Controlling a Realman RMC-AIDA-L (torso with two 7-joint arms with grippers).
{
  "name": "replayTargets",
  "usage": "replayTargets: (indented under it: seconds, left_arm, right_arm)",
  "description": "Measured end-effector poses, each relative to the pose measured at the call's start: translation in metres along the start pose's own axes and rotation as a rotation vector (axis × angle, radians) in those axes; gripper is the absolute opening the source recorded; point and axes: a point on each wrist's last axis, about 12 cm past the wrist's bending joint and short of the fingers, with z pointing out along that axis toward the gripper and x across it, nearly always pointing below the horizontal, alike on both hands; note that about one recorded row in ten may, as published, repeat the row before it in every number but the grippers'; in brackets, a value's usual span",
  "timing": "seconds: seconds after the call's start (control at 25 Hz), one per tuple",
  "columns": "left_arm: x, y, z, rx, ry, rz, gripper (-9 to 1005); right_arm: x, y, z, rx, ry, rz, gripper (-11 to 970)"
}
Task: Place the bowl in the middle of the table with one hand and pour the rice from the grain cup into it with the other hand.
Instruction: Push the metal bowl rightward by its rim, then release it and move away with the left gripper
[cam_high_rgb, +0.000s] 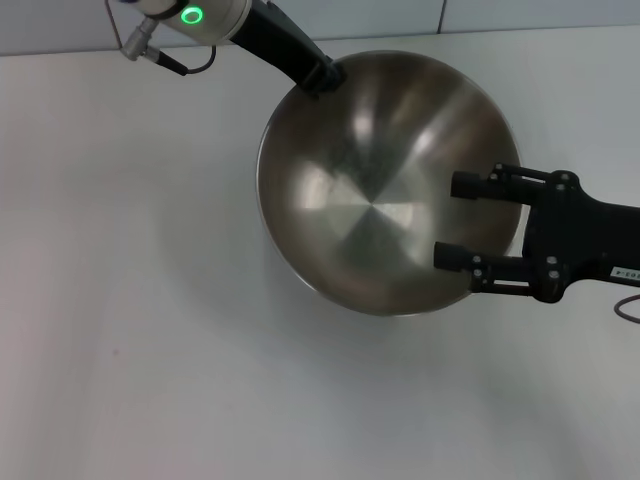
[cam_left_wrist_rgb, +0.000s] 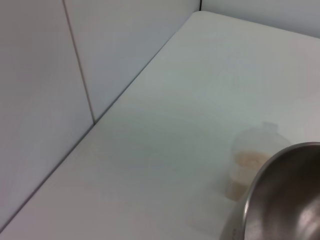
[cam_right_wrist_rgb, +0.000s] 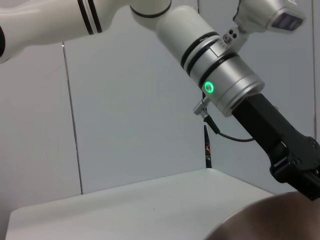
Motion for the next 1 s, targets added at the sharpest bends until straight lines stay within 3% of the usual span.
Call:
replayTargets:
  seconds: [0.44,0.88,1.0]
  left_arm:
    - [0.017,-0.001,0.014,-0.038,0.030,0.062,165]
    - [0.023,0.012,0.010,-0.118,-0.088,-0.001,194]
    - [0.027,0.020,0.009,-0.178,-0.125,-0.018,309]
  right_arm:
    - [-0.001,0.000,0.001,-0.007,-0.004,-0.002,773]
    - [-0.002,0.000,0.002,-0.011,-0.001,-0.001,774]
    - [-0.001,0.000,0.002,-0.008,0.000,0.001,774]
